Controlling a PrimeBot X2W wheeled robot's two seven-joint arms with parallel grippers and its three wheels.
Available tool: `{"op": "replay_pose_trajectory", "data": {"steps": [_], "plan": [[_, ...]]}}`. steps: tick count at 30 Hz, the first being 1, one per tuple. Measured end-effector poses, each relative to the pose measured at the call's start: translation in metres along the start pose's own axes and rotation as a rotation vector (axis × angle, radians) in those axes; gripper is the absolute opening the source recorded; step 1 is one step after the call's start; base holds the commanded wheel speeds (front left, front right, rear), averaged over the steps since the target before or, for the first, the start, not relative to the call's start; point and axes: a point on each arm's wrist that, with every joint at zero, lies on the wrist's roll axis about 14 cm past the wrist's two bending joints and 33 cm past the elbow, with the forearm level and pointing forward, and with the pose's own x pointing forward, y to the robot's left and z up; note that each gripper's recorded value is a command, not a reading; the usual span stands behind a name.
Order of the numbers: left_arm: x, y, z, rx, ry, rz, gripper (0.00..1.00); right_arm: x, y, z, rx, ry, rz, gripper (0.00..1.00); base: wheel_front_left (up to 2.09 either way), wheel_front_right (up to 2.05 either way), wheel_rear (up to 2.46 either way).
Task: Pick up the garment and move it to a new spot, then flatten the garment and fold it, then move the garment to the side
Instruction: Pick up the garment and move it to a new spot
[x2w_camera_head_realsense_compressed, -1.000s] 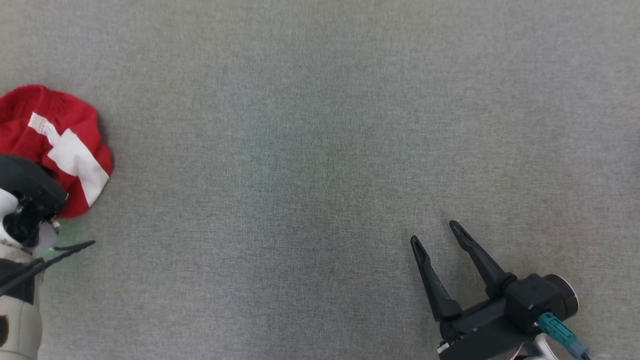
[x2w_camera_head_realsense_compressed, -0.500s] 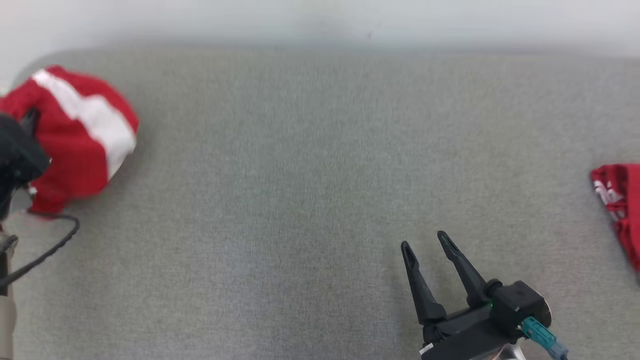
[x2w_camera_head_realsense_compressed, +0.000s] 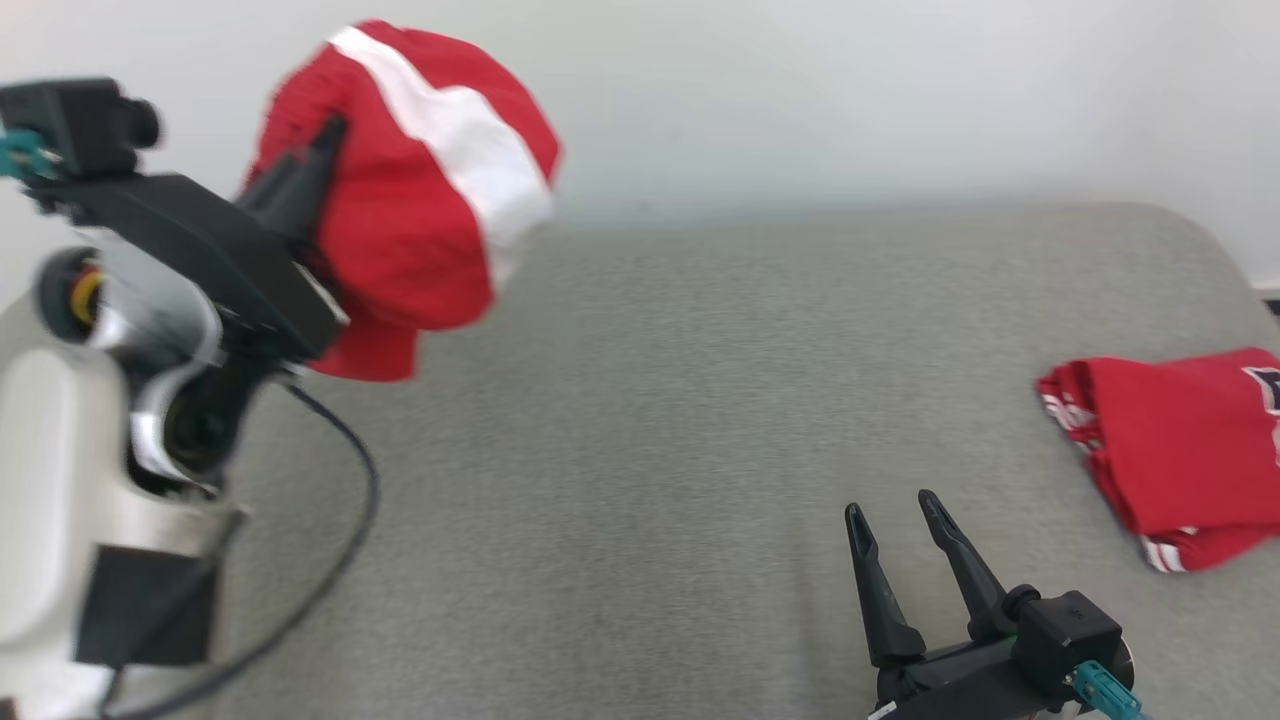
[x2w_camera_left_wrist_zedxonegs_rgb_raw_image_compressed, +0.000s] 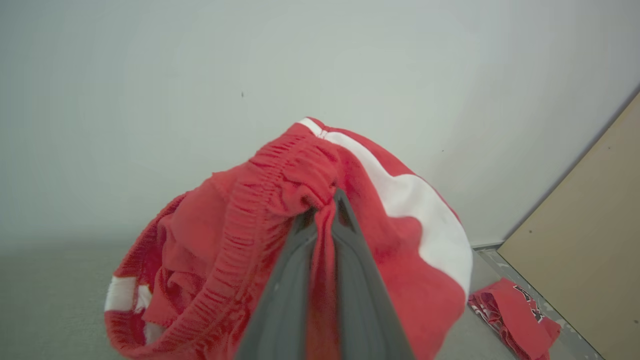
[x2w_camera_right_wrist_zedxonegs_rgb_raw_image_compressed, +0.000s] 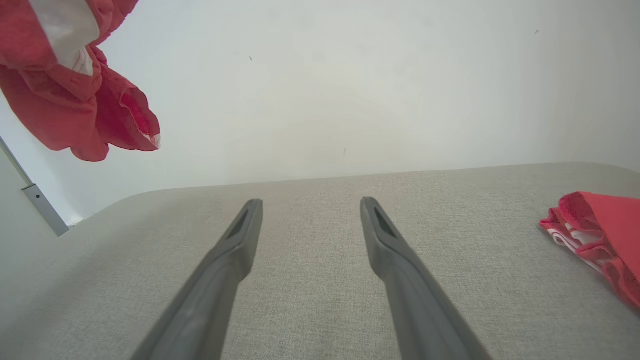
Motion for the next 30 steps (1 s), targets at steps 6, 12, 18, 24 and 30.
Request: {"op": "replay_pose_trajectory", "data": {"steps": [6,12,18,24,30], "plan": [[0.021,-0.079,-0.038,-0.044,0.025,-0.179,0.0,-0.02,-0.024,0.009,-0.009,-0.024,-0.089,1.0,0.0,0.0,0.0],[0.037,-0.119,-0.112,-0.107,0.173,-0.232,0.0,-0.036,-0.043,0.01,-0.009,-0.03,-0.166,1.0,0.0,0.0,0.0],[0.039,-0.12,-0.212,-0.082,0.395,-0.177,0.0,-0.042,-0.055,0.005,0.001,-0.021,-0.212,1.0,0.0,0.0,0.0],[0.032,-0.103,-0.283,-0.052,0.534,-0.119,1.0,-0.039,-0.062,-0.004,0.005,0.001,-0.233,1.0,0.0,0.0,0.0],[0.034,-0.109,-0.28,-0.085,0.456,-0.152,1.0,-0.034,-0.064,-0.009,0.009,0.013,-0.236,1.0,0.0,0.0,0.0]]}}
